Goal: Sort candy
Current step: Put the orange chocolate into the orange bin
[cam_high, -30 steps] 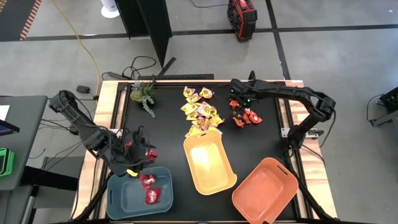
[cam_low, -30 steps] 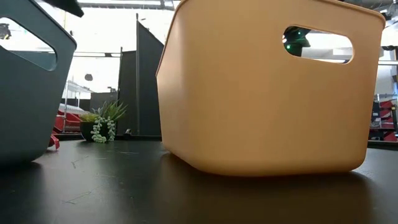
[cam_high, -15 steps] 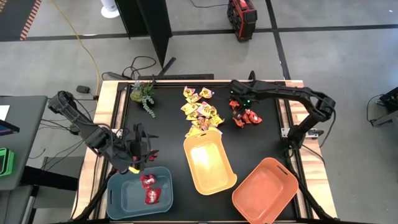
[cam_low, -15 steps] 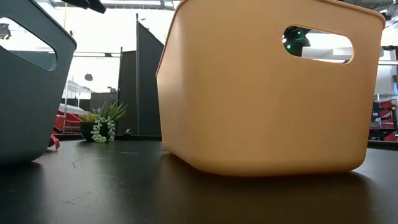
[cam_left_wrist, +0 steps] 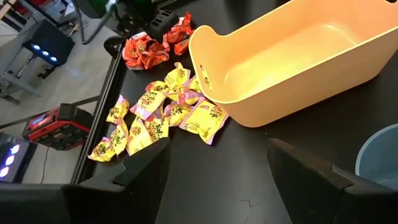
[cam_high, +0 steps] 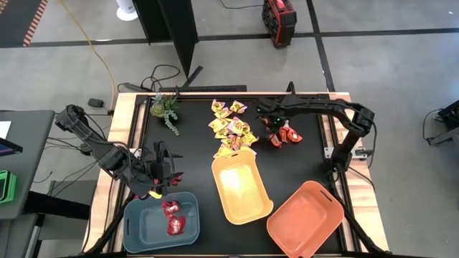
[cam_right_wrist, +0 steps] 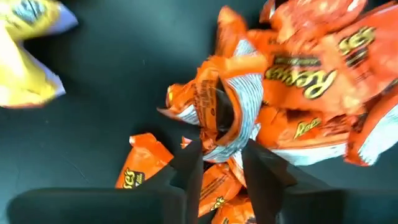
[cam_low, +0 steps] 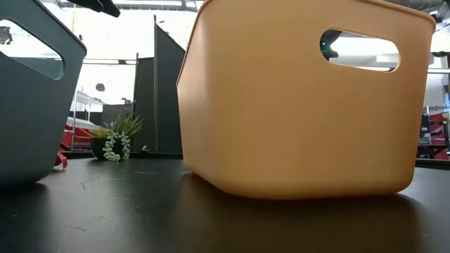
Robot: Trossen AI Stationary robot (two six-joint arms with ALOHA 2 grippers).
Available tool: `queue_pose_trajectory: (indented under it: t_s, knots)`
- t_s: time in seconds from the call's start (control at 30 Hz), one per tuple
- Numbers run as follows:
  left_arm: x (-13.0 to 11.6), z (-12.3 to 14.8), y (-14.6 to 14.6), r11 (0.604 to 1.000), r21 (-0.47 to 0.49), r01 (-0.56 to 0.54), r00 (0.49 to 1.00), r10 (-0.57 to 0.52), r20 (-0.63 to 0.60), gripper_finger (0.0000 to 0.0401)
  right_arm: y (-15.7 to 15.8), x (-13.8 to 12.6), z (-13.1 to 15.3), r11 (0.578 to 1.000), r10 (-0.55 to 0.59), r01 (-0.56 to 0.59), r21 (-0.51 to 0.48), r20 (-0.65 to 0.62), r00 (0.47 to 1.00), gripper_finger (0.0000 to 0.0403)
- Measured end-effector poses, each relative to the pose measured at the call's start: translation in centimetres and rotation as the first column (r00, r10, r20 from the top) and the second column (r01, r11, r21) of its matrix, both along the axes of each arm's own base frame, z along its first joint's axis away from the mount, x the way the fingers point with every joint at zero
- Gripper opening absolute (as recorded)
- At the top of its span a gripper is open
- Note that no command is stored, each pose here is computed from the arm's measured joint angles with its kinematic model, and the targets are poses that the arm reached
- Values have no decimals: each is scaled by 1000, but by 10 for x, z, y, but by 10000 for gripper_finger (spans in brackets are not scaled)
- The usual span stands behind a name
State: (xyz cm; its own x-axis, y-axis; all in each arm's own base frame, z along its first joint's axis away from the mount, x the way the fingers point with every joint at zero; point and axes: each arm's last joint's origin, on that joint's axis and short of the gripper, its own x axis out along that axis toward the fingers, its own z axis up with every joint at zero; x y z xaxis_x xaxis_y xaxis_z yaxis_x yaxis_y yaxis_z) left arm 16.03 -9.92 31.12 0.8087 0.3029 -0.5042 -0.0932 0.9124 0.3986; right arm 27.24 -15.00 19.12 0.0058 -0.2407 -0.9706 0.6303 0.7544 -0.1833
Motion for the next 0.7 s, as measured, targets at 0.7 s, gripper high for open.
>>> queue_pose_trajectory:
  t_s: [0.7]
  knots:
    - [0, 0, 0, 1000, -24, -14, 1000, 15, 9, 262, 21, 31, 47, 980, 188, -184, -73, 47, 981, 1]
